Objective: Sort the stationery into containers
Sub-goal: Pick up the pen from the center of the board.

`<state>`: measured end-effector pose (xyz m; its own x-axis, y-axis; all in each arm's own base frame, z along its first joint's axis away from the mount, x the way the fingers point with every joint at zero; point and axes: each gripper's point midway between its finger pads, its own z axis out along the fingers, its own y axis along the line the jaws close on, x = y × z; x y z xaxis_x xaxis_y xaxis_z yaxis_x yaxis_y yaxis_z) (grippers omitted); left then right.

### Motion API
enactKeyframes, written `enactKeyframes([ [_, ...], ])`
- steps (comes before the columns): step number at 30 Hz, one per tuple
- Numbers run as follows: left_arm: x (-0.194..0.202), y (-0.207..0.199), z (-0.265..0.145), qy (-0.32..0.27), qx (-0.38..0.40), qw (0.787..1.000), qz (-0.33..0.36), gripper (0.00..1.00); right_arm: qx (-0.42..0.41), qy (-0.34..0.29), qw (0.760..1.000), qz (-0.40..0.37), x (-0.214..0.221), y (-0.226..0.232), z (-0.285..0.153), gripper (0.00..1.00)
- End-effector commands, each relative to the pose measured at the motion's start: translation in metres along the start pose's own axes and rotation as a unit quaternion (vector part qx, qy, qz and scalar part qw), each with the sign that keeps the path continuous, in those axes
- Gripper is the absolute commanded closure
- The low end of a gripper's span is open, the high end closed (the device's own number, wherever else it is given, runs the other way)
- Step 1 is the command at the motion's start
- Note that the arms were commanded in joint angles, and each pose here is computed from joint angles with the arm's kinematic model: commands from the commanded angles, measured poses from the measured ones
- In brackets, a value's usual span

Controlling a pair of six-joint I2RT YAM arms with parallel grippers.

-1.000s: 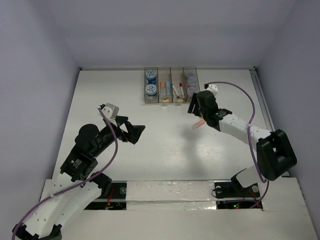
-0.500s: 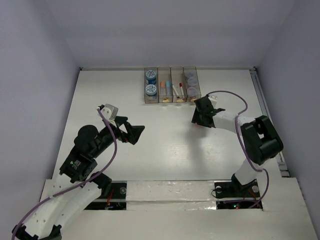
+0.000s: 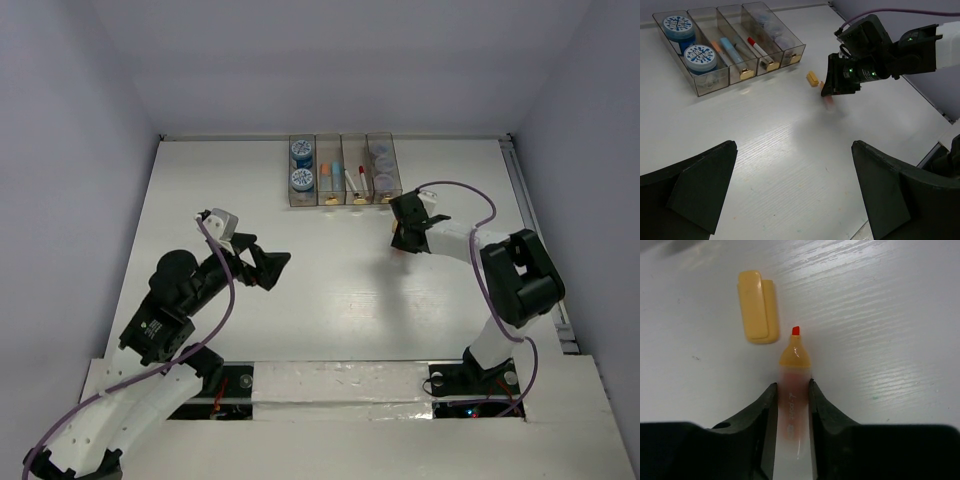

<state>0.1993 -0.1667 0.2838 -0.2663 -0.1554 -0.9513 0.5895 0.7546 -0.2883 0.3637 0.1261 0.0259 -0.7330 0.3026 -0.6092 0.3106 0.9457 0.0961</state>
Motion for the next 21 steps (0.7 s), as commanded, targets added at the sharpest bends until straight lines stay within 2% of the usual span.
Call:
enactKeyframes([
  [1,-0.011,-0.005,0.001,-0.02,0.012,1.0,0.011,0.01,0.011,0.016,1.0,0.0,0.009,-0.01,-0.006,0.75],
  [8,-0.01,-0.009,0.004,-0.015,0.023,1.0,0.006,0.01,-0.027,0.017,0.999,-0.007,0.005,-0.006,-0.032,0.83],
  [13,-0.003,-0.014,0.011,0.001,0.038,0.999,-0.009,0.01,-0.123,-0.014,0.992,-0.003,-0.01,0.024,-0.074,0.85],
  [19,0.01,-0.024,0.026,0.039,0.078,0.996,-0.027,0.01,-0.307,-0.108,0.945,-0.012,-0.044,0.125,-0.161,0.84],
  [21,0.016,-0.02,0.031,0.051,0.073,0.996,-0.032,0.01,-0.353,-0.122,0.927,-0.028,-0.04,0.157,-0.185,0.84],
])
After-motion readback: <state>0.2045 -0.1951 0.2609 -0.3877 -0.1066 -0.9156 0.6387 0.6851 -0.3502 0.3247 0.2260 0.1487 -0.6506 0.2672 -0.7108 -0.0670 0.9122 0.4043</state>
